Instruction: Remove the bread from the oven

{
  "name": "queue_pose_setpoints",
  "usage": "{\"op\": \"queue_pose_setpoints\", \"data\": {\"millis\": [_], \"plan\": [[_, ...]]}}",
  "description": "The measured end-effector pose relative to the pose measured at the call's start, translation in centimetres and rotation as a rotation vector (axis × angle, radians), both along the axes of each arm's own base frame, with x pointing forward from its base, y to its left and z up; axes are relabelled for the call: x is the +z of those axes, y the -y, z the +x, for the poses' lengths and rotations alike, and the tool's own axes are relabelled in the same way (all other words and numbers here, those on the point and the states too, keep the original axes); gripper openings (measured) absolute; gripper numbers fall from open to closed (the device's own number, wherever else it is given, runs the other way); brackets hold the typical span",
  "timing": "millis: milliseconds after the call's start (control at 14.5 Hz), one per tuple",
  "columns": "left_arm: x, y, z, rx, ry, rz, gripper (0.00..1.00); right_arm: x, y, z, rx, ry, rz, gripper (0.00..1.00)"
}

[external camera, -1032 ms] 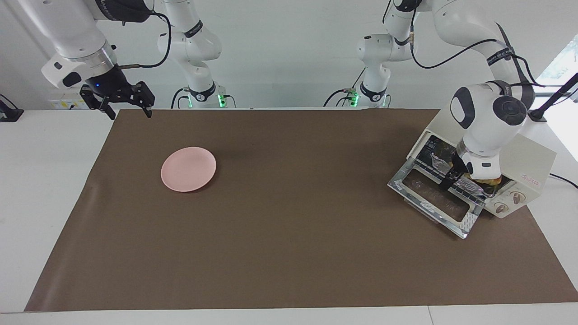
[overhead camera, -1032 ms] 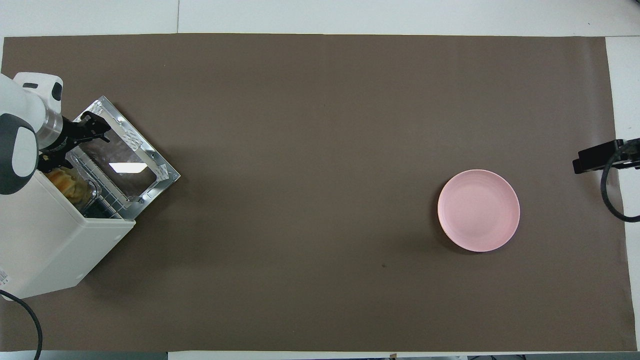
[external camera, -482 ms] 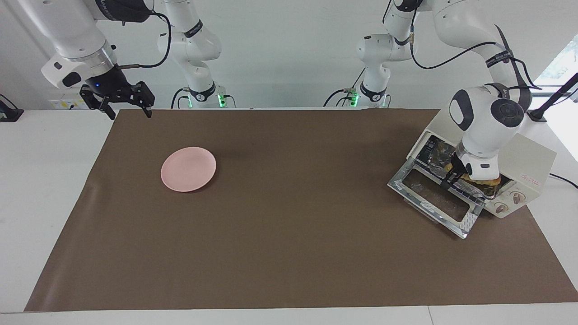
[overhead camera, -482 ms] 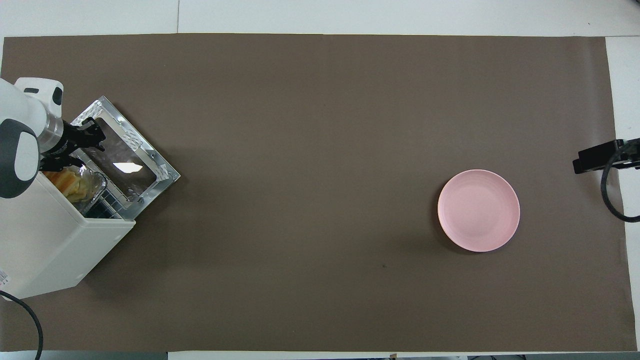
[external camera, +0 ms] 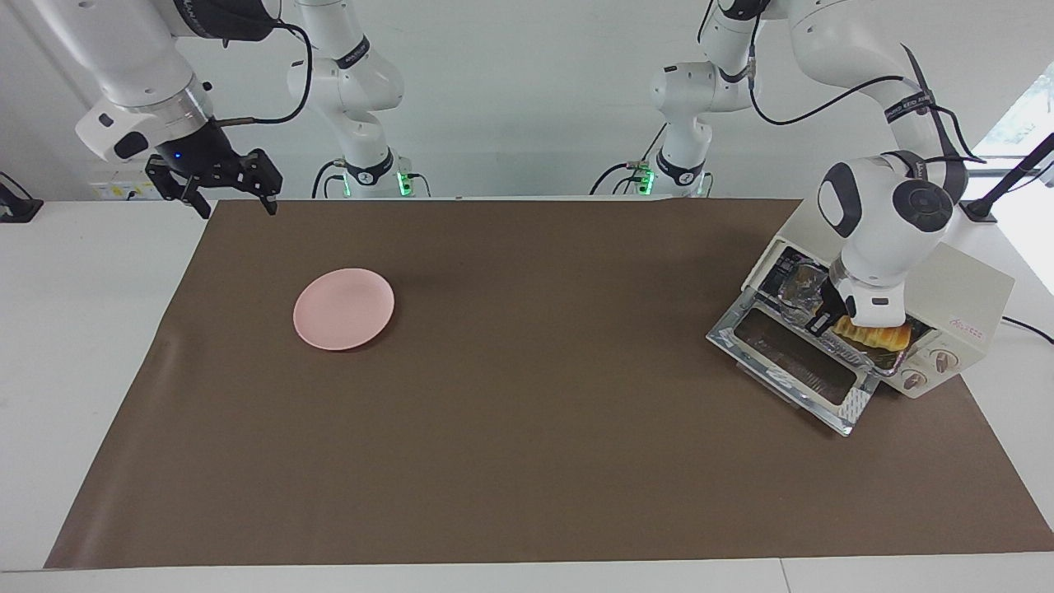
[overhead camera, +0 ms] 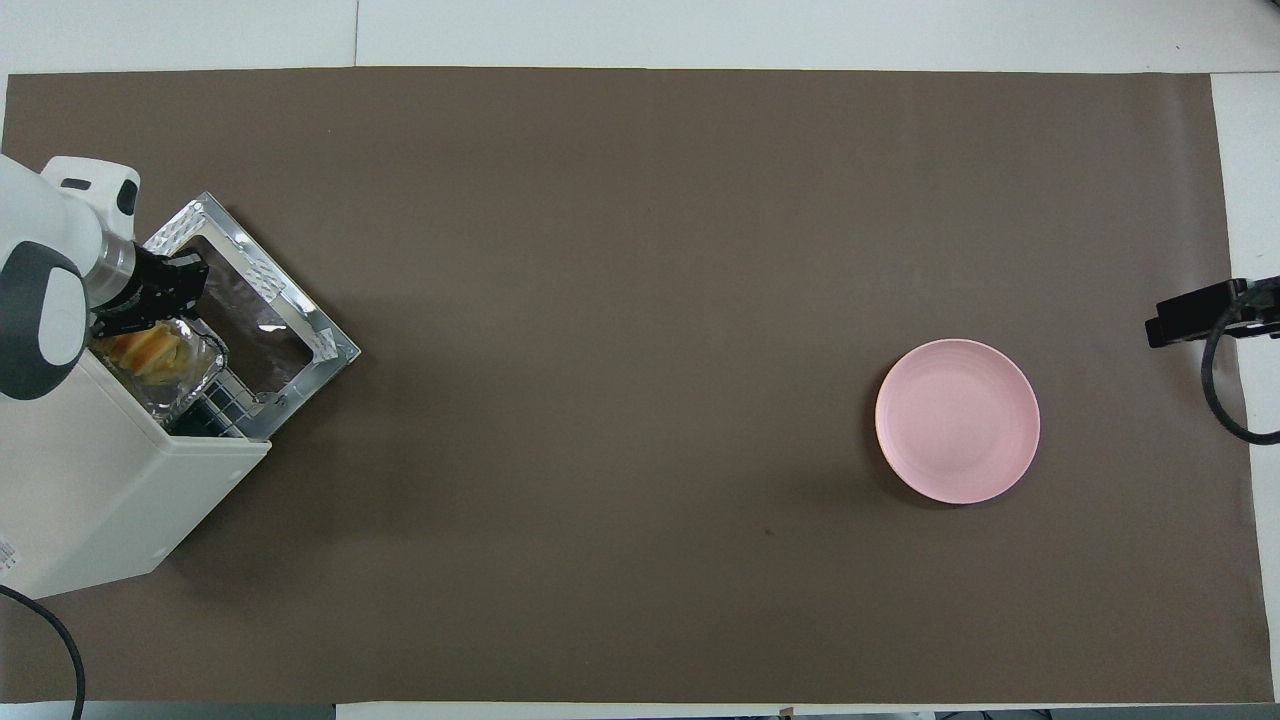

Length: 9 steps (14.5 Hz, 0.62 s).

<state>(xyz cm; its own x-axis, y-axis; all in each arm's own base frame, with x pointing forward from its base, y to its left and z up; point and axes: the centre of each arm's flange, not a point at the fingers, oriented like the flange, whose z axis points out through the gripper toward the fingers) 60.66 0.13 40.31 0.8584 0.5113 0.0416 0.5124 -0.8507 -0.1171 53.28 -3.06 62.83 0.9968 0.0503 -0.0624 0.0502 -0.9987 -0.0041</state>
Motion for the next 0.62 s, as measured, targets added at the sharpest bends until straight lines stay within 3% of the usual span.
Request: {"op": "queue_pose_setpoints", "data": {"millis": [344, 619], "plan": [[5.5, 16.6, 1.1, -0.258, 0.088, -0.012, 0.01, 0.0, 0.0, 0.0, 0.000, -0.003, 0.000, 1.00], [4.6, 28.2, -1.7, -0.502, 0.071, -0.039, 0.01, -0.2, 0.1, -0.3, -0.003, -0.026, 0.002, 1.00]]}}
